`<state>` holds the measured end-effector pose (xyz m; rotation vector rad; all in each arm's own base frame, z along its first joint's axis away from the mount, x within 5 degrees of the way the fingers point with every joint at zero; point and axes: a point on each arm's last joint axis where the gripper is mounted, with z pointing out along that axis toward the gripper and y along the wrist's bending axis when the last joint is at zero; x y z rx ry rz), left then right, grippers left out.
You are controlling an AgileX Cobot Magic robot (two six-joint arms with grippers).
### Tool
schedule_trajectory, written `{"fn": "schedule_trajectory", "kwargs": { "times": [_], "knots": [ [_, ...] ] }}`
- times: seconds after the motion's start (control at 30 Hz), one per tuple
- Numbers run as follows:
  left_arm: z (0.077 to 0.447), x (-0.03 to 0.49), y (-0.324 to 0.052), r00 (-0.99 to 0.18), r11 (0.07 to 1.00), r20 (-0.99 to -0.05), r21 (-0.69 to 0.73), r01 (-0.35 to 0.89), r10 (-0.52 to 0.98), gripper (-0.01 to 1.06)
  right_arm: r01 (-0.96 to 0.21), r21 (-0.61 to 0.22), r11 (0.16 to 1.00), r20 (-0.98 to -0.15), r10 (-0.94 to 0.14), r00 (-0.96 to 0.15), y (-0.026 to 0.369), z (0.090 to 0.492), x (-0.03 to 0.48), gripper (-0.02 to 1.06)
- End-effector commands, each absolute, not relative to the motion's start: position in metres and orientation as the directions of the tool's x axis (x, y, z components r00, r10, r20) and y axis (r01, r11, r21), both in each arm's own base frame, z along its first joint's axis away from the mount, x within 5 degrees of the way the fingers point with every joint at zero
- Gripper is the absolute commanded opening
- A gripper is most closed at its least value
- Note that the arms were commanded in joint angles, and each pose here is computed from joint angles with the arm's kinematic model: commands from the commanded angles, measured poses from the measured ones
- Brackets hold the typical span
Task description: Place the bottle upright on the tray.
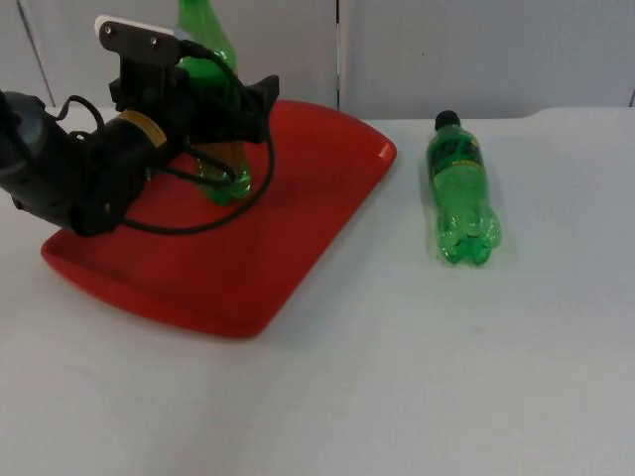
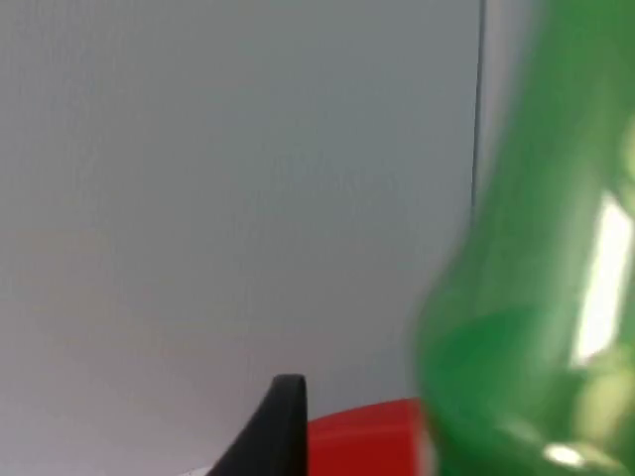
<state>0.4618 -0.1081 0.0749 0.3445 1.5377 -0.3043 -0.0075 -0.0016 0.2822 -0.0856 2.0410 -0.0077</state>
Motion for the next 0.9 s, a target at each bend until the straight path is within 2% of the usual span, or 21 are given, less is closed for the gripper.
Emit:
{"fn": "schedule_trajectory", "kwargs": {
  "times": [0.0, 0.27, 0.47, 0.53, 0.73, 0.87],
  "knots": [
    [0.075, 0.462, -0.107, 0.007, 0.918, -1.000, 0.018, 0.397, 0.016, 1.05, -0.053, -0.047, 0.997, -0.889, -0.066, -0.453, -0.002, 0.281, -0.008, 1.05],
    [0.067, 0.459, -0.106, -0.074, 0.917, -0.996, 0.022, 0.397, 0.056, 1.05, -0.053, -0.047, 0.997, -0.889, -0.066, -0.453, -0.002, 0.281, -0.008, 1.05],
    [0.071, 0.439, -0.094, -0.029, 0.952, -0.999, -0.036, 0.305, -0.029, 1.05, -0.053, -0.047, 0.997, -0.889, -0.066, -0.453, -0.002, 0.281, -0.008, 1.05],
    [0.072, 0.434, -0.093, -0.033, 0.951, -0.999, -0.031, 0.308, -0.022, 1.05, -0.053, -0.047, 0.997, -0.889, -0.066, -0.453, -0.002, 0.281, -0.008, 1.05],
    [0.076, 0.414, -0.100, -0.038, 0.907, -0.999, 0.010, 0.421, 0.029, 1.05, -0.053, -0.047, 0.997, -0.889, -0.066, -0.453, -0.002, 0.281, -0.008, 1.05],
    [0.077, 0.405, -0.099, -0.060, 0.908, -0.998, 0.003, 0.418, 0.031, 1.05, -0.053, -0.047, 0.997, -0.889, -0.066, -0.453, -0.002, 0.281, -0.008, 1.05]
  ]
}}
